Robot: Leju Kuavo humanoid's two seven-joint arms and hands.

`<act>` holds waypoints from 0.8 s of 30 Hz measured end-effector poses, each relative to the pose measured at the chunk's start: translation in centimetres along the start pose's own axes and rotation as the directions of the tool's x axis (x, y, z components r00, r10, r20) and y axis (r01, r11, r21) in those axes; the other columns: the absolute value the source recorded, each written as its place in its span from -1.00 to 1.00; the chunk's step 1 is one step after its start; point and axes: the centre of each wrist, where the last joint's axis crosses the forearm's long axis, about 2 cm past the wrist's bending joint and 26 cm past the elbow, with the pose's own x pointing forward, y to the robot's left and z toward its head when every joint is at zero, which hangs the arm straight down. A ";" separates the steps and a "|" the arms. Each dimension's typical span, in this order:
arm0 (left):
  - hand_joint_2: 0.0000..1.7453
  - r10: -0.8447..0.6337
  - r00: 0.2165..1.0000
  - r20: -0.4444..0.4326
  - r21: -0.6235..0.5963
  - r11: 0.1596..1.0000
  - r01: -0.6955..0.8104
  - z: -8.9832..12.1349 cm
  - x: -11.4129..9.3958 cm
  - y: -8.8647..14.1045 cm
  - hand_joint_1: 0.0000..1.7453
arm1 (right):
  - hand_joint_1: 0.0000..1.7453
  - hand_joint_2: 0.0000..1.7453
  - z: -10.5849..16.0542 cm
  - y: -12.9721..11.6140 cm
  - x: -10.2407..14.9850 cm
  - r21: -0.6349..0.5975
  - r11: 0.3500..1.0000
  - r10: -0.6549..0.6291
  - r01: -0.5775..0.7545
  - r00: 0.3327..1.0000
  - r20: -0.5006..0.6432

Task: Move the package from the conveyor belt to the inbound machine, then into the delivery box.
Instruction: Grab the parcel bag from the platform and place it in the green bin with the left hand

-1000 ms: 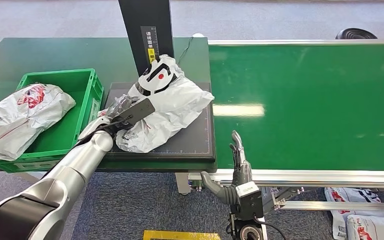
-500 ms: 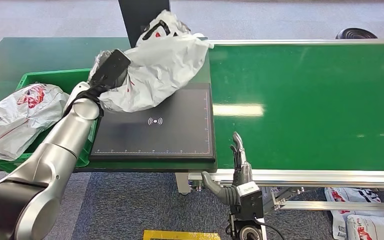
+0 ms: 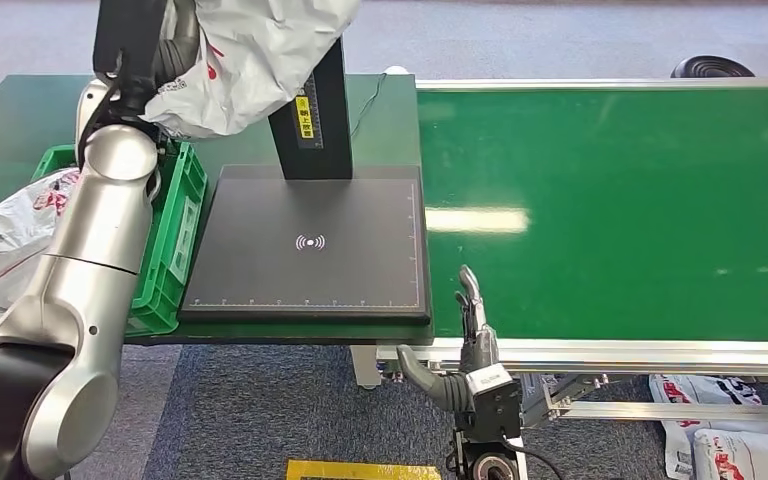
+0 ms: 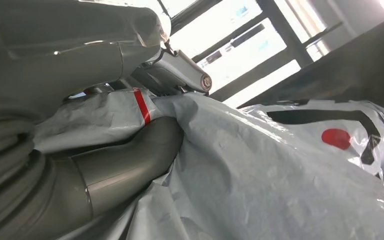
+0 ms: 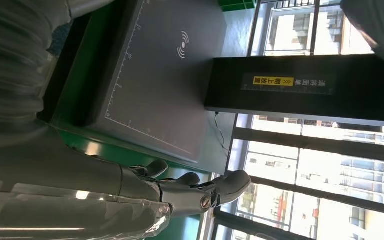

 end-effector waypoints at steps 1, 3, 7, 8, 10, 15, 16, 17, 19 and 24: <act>1.00 0.006 1.000 0.012 0.013 1.000 -0.006 -0.2 0.3 0.1 1.00 | -1.00 1.00 0.1 0.0 0.0 0.000 1.000 -0.001 0.001 1.000 -0.002; 1.00 0.018 0.999 0.033 0.032 0.999 -0.019 -0.4 0.8 0.4 1.00 | -1.00 1.00 0.1 0.1 0.0 0.000 1.000 -0.002 0.002 1.000 -0.004; 1.00 0.023 0.998 0.055 0.047 0.999 -0.025 -0.6 1.3 0.6 1.00 | -1.00 1.00 0.1 0.2 0.1 -0.001 1.000 -0.004 0.004 1.000 -0.004; 1.00 0.023 0.998 0.059 0.049 0.998 -0.026 -0.6 1.3 0.7 1.00 | -1.00 1.00 0.1 0.2 0.1 -0.001 1.000 -0.004 0.004 1.000 -0.004; 1.00 0.023 0.998 0.063 0.051 0.998 -0.026 -0.6 1.4 0.7 1.00 | -1.00 1.00 0.1 0.2 0.1 -0.001 1.000 -0.004 0.004 1.000 -0.004; 1.00 0.022 0.997 0.069 0.054 0.998 -0.026 -0.6 1.5 0.8 1.00 | -1.00 1.00 0.1 0.3 0.1 -0.003 1.000 -0.006 0.006 1.000 -0.004; 1.00 0.022 0.997 0.070 0.056 0.998 -0.026 -0.6 1.5 0.8 1.00 | -1.00 1.00 0.1 0.3 0.1 -0.003 1.000 -0.006 0.006 1.000 -0.004; 1.00 0.024 0.997 0.071 0.059 0.998 -0.028 -0.6 1.5 0.8 1.00 | -1.00 1.00 0.1 0.3 0.1 -0.003 1.000 -0.006 0.006 1.000 -0.004; 1.00 0.027 0.997 0.072 0.065 0.997 -0.032 -0.3 1.2 0.9 1.00 | -1.00 1.00 0.1 0.3 0.1 -0.003 1.000 -0.006 0.006 1.000 -0.004; 1.00 -0.005 0.999 0.044 0.064 0.998 0.002 1.7 -0.9 1.2 1.00 | -1.00 1.00 0.3 0.2 0.2 -0.009 1.000 -0.002 0.002 1.000 -0.006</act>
